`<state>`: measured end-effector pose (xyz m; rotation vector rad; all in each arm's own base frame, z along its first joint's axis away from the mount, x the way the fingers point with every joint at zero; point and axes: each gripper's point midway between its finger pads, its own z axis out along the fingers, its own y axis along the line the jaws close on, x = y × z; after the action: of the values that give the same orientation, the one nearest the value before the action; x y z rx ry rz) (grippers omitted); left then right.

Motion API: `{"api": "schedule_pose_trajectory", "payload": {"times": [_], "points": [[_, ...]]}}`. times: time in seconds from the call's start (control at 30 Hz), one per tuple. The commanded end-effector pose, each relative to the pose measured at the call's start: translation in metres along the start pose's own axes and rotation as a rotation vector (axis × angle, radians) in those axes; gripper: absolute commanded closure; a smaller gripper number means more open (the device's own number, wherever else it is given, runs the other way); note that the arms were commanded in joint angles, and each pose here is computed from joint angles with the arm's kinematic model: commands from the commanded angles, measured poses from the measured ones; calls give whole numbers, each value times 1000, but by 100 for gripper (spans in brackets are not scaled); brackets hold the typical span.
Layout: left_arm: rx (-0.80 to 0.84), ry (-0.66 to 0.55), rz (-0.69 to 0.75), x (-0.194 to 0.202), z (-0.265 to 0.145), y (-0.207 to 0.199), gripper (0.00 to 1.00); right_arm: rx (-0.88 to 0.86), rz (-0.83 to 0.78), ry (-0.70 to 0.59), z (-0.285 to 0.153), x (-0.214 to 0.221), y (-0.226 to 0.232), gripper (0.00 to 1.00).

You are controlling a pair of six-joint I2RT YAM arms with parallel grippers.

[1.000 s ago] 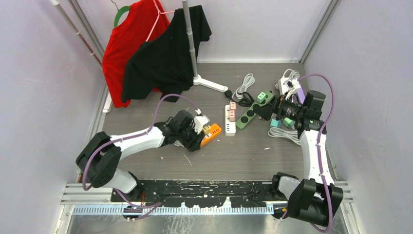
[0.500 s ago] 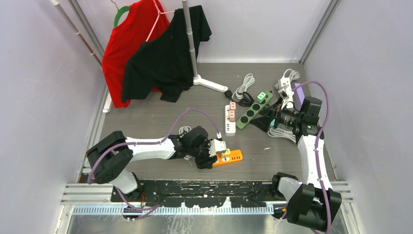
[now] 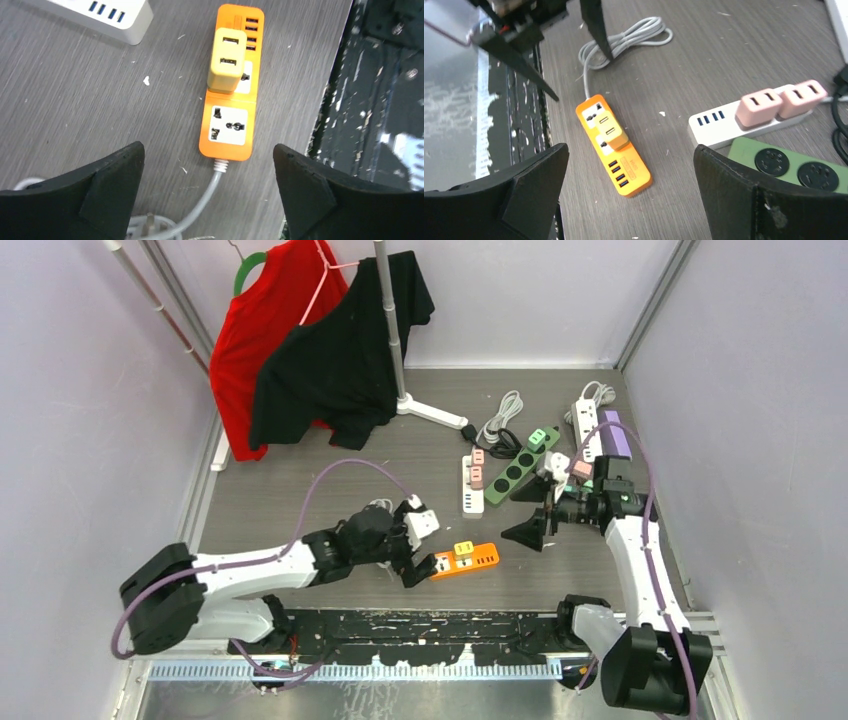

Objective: Pull the plug off the socket
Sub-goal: Move the socket to the center of the board, then remove the plug from the socket.

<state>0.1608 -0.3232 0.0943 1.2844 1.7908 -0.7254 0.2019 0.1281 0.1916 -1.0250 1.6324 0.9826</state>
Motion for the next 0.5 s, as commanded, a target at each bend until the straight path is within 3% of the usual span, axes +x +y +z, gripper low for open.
{"api": "schedule_pose_trajectory", "payload": {"times": [0.0,0.1,0.27,0.47], "points": [[-61,-240,-168,-36,-18,2,0,-90,-169,105,13,16,14,0],[-25,-362,-238,-39,-29,-7,0,-149,-232,160,26,29,20,2],[20,-418,-240,-32,-36,-17,5,-249,-265,240,48,46,29,15],[11,-397,19,-26,-25,-35,8,-265,-297,367,76,71,27,23]]}}
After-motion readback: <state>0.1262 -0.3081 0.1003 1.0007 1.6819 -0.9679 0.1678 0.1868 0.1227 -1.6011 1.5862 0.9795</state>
